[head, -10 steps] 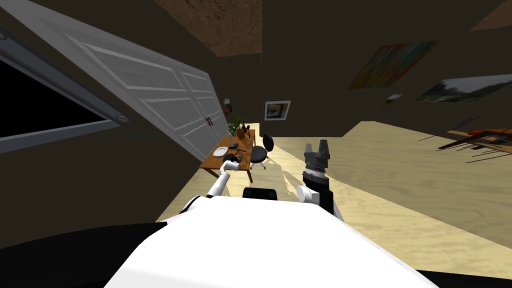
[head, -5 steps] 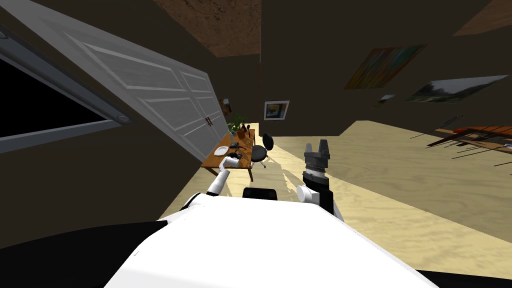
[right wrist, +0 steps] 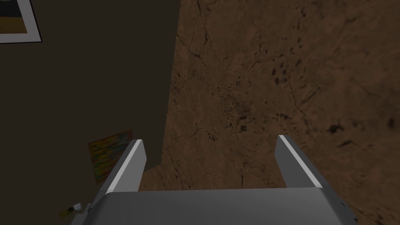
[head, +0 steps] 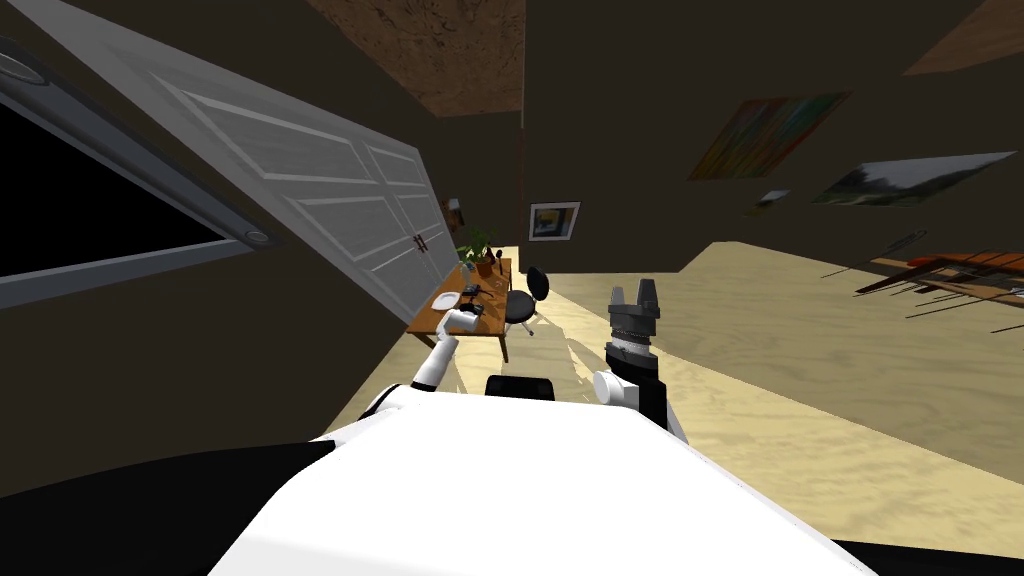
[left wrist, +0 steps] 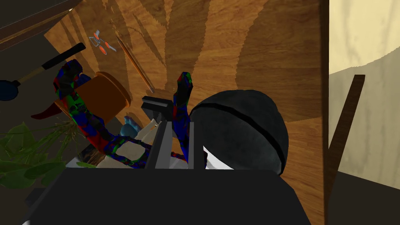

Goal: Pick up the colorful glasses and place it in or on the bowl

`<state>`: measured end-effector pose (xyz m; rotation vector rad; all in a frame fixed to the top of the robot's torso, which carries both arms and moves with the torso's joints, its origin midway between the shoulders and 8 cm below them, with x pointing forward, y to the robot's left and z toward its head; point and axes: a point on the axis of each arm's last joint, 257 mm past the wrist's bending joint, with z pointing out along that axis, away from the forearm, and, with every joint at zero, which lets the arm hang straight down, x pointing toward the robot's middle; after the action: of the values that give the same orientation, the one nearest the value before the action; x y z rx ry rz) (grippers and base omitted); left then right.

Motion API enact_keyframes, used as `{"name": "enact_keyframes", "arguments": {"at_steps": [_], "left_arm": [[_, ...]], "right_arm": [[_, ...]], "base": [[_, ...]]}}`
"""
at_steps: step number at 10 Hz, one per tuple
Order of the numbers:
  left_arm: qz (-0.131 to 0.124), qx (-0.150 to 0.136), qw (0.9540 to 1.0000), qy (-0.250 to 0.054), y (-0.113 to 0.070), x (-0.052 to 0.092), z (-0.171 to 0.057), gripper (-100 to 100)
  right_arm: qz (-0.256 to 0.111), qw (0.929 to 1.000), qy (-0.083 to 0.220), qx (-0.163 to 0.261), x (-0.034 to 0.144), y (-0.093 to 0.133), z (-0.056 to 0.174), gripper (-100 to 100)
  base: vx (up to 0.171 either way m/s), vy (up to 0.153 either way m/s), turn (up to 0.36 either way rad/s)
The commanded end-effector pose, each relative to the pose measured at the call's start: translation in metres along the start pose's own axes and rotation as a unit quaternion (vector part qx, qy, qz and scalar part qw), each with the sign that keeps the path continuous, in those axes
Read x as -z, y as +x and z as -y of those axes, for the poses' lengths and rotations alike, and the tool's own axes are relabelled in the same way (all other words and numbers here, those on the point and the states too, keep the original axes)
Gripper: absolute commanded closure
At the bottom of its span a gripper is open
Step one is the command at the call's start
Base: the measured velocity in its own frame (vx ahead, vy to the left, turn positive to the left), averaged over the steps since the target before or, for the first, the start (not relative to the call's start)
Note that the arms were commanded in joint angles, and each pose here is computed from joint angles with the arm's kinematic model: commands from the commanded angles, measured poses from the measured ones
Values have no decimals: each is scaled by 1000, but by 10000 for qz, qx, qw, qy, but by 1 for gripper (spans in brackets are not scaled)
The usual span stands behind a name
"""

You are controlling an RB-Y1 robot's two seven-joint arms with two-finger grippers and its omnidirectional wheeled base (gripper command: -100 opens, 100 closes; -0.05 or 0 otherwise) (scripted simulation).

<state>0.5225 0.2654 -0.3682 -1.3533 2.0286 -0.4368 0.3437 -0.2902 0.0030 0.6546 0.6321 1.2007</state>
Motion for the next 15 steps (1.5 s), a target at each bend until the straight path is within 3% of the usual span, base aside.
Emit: {"name": "enact_keyframes", "arguments": {"at_steps": [1, 15], "left_arm": [[-23, -15, 10000, -18, 1, 5, 0, 100], [-314, 20, 9994, -109, 25, 56, -28, 100]], "right_arm": [[0, 10000, 0, 0, 0, 0, 0, 0], [0, 10000, 0, 0, 0, 0, 0, 0]], "base": [[10, 54, 43], [46, 53, 84]]}}
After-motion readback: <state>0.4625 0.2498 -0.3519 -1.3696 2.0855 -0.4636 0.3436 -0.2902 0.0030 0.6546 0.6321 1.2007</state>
